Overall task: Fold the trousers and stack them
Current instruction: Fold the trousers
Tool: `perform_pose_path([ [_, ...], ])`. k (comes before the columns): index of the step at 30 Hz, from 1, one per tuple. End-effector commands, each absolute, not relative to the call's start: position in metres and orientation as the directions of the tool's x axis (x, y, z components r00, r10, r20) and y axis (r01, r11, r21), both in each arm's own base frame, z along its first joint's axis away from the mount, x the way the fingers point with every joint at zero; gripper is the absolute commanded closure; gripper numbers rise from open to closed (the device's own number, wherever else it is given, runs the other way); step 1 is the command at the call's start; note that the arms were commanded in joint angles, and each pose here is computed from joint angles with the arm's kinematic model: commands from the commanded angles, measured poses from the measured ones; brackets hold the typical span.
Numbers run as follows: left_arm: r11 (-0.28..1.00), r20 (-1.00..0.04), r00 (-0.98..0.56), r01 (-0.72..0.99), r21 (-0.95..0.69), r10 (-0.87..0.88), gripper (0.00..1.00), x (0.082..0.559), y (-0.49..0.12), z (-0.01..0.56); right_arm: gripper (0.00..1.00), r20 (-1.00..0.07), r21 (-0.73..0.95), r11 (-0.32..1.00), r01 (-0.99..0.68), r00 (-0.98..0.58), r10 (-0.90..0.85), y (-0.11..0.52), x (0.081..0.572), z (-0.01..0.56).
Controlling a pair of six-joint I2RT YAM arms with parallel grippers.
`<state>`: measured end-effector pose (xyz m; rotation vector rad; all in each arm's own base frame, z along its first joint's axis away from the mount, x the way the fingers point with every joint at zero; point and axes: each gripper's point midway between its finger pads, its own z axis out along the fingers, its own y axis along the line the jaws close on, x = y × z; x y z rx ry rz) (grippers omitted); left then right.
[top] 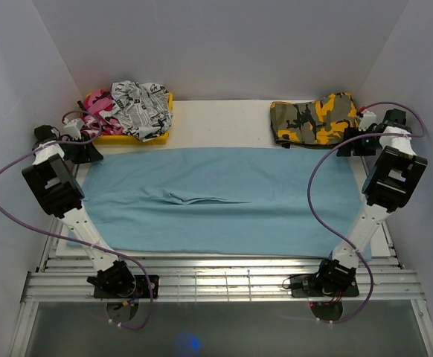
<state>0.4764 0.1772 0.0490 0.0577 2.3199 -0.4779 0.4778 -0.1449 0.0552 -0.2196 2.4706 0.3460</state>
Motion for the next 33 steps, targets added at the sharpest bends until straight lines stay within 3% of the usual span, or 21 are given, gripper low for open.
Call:
perform_pose_path([
  [1,0.944,-0.746,-0.663,0.204,-0.258,-0.061,0.42,0.494,0.19,0.067,0.2,-0.672,0.147,0.949,-0.278,-0.732,-0.11,-0.149,0.498,0.067],
  [7,0.956,-0.758,-0.651,0.197,-0.218,-0.039,0.42,0.496,0.196,0.068,0.18,-0.674,0.156,0.947,-0.282,-0.731,-0.107,-0.148,0.502,0.061],
  [12,0.968,-0.786,-0.618,0.2,-0.153,0.003,0.36,0.495,0.2,0.082,0.15,-0.676,0.152,0.946,-0.286,-0.729,-0.112,-0.15,0.506,0.061],
  [17,0.97,-0.772,-0.636,0.19,-0.153,0.002,0.35,0.501,0.207,0.071,0.02,-0.684,0.168,0.944,-0.286,-0.723,-0.097,-0.149,0.509,0.061],
  [27,0.965,-0.748,-0.664,0.18,-0.191,-0.024,0.36,0.504,0.205,0.052,0.02,-0.688,0.176,0.943,-0.282,-0.72,-0.088,-0.146,0.52,0.048],
  [33,0.963,-0.737,-0.674,0.169,-0.211,-0.043,0.37,0.502,0.203,0.046,0.1,-0.654,0.248,0.913,-0.323,-0.752,-0.088,-0.121,0.513,0.023],
])
